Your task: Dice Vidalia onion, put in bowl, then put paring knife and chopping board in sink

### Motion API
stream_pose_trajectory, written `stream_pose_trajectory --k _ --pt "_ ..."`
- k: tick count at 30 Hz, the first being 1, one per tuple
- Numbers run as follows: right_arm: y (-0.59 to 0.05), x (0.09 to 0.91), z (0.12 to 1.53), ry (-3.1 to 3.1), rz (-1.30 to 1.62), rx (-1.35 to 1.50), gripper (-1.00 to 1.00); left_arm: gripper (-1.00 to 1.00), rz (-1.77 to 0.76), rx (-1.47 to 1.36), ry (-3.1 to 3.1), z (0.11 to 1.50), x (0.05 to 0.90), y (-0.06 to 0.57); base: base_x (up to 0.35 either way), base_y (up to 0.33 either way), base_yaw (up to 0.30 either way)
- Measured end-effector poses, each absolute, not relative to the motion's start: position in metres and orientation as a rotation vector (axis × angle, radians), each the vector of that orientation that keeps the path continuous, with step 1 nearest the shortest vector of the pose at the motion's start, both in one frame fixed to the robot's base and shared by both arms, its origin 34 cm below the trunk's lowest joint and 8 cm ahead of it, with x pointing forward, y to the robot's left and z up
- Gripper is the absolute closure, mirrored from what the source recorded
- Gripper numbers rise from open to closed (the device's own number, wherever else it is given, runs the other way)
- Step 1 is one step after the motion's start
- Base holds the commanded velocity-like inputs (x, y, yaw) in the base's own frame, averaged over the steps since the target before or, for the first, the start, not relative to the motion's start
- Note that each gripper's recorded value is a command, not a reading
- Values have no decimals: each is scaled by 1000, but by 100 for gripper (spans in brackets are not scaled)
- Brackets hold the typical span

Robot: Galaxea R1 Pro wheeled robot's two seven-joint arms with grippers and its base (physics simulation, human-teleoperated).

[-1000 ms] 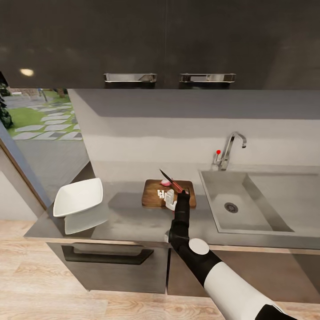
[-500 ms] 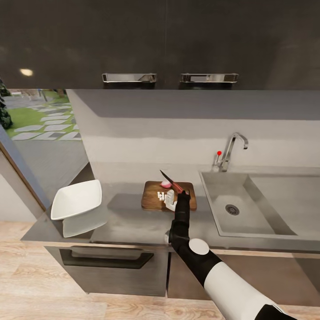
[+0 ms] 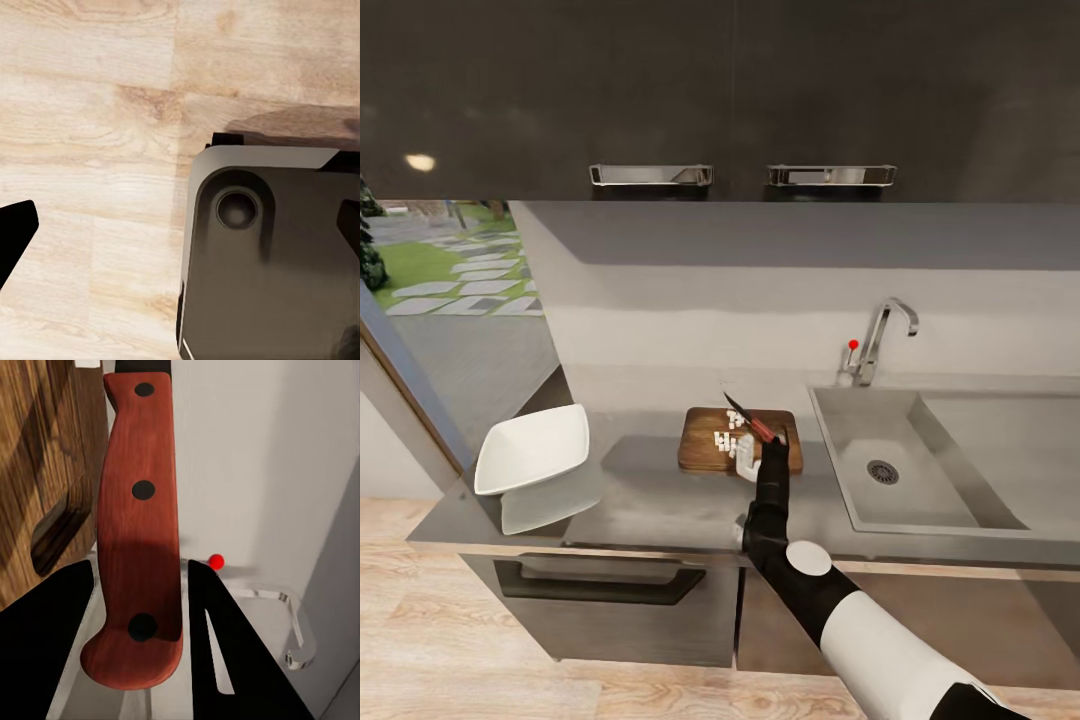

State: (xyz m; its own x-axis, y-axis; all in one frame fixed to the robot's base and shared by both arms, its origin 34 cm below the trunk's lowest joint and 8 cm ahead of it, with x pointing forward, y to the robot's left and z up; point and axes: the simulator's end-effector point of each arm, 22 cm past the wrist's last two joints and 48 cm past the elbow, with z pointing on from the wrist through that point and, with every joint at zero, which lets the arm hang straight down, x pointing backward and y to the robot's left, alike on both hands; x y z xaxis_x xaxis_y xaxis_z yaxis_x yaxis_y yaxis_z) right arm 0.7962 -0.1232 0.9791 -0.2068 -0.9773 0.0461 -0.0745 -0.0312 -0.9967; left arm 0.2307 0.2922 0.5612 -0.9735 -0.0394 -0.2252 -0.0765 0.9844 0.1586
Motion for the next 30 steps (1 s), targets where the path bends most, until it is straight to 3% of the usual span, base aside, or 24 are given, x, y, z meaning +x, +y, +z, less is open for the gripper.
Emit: stream_pose_trajectory --k 15,26,30 --pt "-124 805 988 1411 -1271 -1125 100 -100 245 -86 2907 561 230 292 0 0 0" --pt "-288 831 1027 1720 -952 -440 100 -100 245 -86 2908 561 230 292 0 0 0" --pt "-352 825 983 1910 -661 -268 100 -100 245 -86 2906 561 231 292 0 0 0"
